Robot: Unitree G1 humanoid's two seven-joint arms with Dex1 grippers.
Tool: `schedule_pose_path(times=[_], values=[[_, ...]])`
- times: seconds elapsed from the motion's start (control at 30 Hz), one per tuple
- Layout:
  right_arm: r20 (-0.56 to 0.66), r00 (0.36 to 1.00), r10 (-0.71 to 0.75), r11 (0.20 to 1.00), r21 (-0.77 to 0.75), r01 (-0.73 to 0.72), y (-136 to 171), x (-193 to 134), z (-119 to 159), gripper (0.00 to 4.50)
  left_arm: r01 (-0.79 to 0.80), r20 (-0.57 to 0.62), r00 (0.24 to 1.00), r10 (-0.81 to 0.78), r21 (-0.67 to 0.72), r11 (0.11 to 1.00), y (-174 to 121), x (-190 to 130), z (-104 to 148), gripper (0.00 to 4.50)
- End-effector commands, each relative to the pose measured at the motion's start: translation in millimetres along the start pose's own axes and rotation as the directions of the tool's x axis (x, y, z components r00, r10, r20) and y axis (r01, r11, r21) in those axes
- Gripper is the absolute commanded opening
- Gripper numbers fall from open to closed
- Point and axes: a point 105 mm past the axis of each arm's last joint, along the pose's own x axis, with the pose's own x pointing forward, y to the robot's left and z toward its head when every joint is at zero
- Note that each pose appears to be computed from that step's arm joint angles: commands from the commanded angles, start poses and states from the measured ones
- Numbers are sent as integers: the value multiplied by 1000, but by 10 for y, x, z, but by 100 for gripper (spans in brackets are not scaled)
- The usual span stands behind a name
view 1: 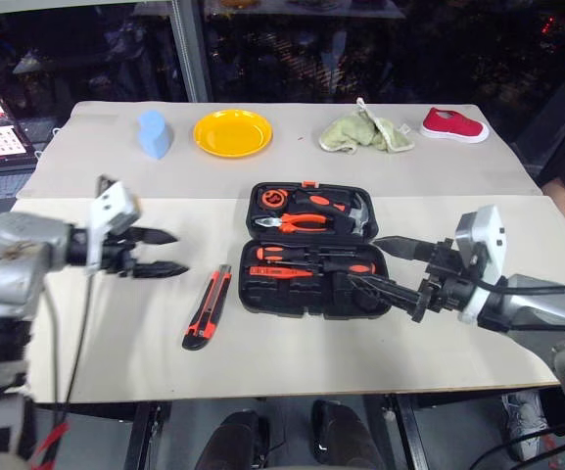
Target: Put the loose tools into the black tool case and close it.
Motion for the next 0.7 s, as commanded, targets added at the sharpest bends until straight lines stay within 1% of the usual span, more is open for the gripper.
schedule_pose_path(times=[0.03,0.13,0.2,0.27,0.37,0.43,0.5,0.6,0.7], values=[[12,998,63,998,-19,-63,111,-20,98,450,9,10,1000,-10,52,999,-138,5,285,448],[10,997,77,997,-14,-77,155,-2,88,450,46,14,999,-47,28,999,-319,130,540,448],[13,996,83,997,-10,-83,188,17,76,450,39,22,999,-39,-1,999,-401,227,750,448],[17,996,86,996,-5,-86,225,40,60,450,26,-6,1000,-26,-42,999,-469,312,896,448],[21,997,77,997,-10,-76,266,70,18,450,47,-85,995,-55,-101,994,-660,433,1012,448],[23,998,57,998,-24,-57,274,100,-12,450,33,-115,992,-48,-131,991,-703,539,1056,448],[26,999,44,999,-30,-44,289,138,-41,450,57,-143,987,-76,-133,989,-762,630,1054,448],[39,999,36,999,-27,-35,331,175,-70,450,76,-203,974,-105,-148,986,-814,764,973,448],[48,999,27,999,-24,-25,358,201,-88,450,101,-253,957,-143,-172,980,-864,823,886,448]])
